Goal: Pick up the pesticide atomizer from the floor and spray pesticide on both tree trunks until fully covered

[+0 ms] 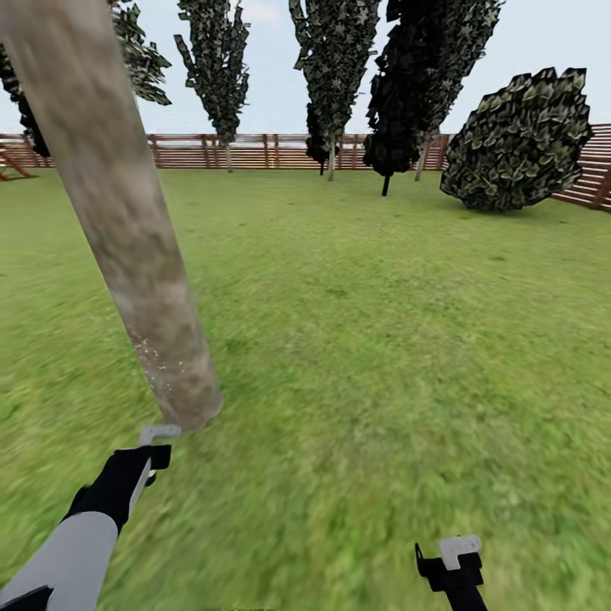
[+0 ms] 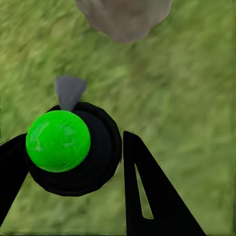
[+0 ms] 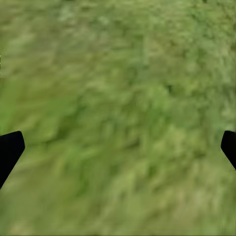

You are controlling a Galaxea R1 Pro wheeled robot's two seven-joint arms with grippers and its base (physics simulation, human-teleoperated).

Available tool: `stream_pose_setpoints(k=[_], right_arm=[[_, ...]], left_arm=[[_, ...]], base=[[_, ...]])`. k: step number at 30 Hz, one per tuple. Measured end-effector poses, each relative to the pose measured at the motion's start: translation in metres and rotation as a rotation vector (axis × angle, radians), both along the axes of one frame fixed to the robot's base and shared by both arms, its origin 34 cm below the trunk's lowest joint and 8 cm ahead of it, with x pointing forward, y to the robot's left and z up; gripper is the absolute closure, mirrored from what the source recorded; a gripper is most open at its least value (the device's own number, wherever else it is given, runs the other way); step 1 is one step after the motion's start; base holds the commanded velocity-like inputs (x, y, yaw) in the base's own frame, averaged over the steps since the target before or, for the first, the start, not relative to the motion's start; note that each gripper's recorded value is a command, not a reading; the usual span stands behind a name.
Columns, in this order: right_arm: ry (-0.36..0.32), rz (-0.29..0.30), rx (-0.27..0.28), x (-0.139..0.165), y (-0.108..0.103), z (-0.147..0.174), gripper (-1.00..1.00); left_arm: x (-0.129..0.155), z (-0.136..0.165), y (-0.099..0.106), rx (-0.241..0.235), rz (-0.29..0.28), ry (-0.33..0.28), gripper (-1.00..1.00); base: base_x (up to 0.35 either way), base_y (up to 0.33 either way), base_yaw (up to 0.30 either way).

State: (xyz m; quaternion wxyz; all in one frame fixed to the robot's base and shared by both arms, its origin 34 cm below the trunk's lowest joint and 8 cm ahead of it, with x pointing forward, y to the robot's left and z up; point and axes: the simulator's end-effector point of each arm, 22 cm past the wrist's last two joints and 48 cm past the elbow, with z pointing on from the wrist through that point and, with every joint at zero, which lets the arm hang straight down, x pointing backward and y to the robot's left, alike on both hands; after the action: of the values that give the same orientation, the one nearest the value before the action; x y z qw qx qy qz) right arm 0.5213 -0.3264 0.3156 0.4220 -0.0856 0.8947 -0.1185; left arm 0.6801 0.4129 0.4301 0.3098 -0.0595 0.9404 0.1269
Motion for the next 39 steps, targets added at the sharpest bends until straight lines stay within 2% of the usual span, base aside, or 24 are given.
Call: stream_pose_setpoints(k=[9,15,22,29,34,39], right_arm=[[-0.001,-0.001,-0.001,0.000,0.000,0.000,-1.00],[-0.001,-0.001,-0.001,0.000,0.000,0.000,-1.00],[0.001,0.002,0.001,0.000,0.002,0.000,-1.00],[0.001,0.001,0.001,0.000,0.002,0.000,-1.00],[0.001,0.001,-0.001,0.000,0.000,0.000,-1.00],[0.002,0.001,-0.001,-0.001,0.000,0.000,-1.00]], left_arm=[[-0.007,-0.010,-0.007,-0.015,-0.003,0.018,1.00],[0.003,0.000,-0.006,0.000,-0.014,0.000,1.00],[0.002,0.001,-0.001,0.032,-0.025,0.006,1.00],[0.016,0.025,0.010,0.057,-0.015,-0.051,1.00],[0.016,0.026,0.014,0.057,-0.004,-0.055,1.00],[0.016,0.026,0.013,0.055,-0.002,-0.054,1.00]], base=[[0.017,-0.274,0.270],[0.089,-0.274,0.241],[0.100,-0.274,0.019],[0.024,-0.274,0.000],[0.152,-0.253,0.008],[0.228,-0.199,0.210]])
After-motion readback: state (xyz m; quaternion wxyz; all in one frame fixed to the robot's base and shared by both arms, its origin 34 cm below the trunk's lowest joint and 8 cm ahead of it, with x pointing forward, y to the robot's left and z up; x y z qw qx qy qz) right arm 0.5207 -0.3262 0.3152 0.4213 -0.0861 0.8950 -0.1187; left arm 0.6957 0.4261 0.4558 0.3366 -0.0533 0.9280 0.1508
